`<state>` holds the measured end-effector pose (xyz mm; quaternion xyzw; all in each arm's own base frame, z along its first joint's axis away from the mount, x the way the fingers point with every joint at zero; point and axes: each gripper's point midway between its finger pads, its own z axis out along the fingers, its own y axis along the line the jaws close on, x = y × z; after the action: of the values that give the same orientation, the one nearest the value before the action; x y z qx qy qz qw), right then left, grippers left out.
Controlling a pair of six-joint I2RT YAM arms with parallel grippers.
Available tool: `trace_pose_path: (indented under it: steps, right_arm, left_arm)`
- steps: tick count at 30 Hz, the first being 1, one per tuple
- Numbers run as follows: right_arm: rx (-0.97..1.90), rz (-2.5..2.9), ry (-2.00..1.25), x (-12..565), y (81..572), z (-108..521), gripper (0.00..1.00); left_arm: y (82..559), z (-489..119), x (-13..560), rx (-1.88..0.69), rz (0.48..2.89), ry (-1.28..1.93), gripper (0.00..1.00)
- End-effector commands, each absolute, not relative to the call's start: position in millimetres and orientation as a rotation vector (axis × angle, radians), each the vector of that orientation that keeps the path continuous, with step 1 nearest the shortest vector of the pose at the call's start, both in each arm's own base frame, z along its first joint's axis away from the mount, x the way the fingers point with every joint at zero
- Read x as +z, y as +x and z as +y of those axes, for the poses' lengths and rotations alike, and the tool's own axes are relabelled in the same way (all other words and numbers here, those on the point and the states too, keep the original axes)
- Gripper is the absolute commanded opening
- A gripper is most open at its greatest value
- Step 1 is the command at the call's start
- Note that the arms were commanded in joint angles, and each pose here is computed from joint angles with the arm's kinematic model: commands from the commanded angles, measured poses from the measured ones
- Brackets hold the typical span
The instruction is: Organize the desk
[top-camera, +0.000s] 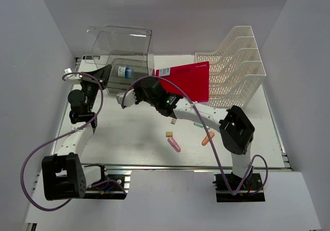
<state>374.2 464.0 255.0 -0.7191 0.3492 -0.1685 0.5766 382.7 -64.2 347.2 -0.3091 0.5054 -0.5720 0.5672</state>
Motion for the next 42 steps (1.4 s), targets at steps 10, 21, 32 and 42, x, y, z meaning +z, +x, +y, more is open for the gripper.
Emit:
trace_pose_path:
  steps: [10, 21, 32, 42]
  right_arm:
    - [0.024, 0.875, -2.042, 220, 268, 427, 0.0]
    - [0.033, 1.086, -1.919, 232, 243, 332, 0.0]
    - [-0.068, 1.275, -1.5, 287, 294, 283, 0.0]
    - [0.508, 1.824, -1.525, 232, 266, 278, 0.69]
  left_arm:
    - [370, -65, 368, -1.352, 1.137, -0.674, 0.03]
    - [374, -57, 286, -1.26, 1.249, -0.859, 0.03]
    - [372, -53, 223, -1.157, 1.365, -0.936, 0.07]
    - [360, -63, 170, -0.991, 1.677, -0.82, 0.77]
